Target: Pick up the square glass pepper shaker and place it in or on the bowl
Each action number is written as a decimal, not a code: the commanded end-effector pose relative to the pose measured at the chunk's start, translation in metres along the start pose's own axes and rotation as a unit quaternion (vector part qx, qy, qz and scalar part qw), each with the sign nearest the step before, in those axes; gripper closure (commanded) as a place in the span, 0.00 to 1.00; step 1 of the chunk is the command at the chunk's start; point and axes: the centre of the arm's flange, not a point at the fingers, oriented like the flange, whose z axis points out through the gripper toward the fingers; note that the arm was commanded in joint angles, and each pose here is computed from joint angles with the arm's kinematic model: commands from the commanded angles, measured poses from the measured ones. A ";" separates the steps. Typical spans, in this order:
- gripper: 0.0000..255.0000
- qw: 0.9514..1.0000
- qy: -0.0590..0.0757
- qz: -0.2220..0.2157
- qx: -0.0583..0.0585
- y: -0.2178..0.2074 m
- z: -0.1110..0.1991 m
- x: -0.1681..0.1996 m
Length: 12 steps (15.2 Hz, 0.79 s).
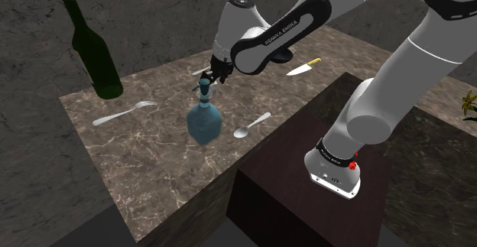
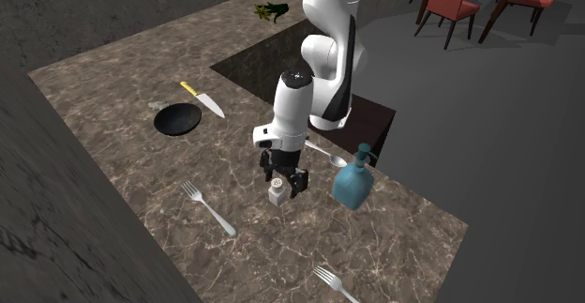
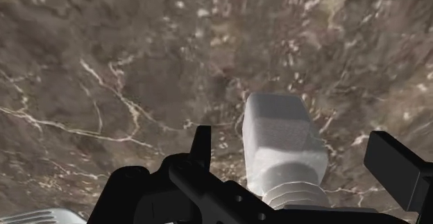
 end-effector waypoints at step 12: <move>1.00 1.000 0.000 0.000 0.000 0.000 0.004 0.000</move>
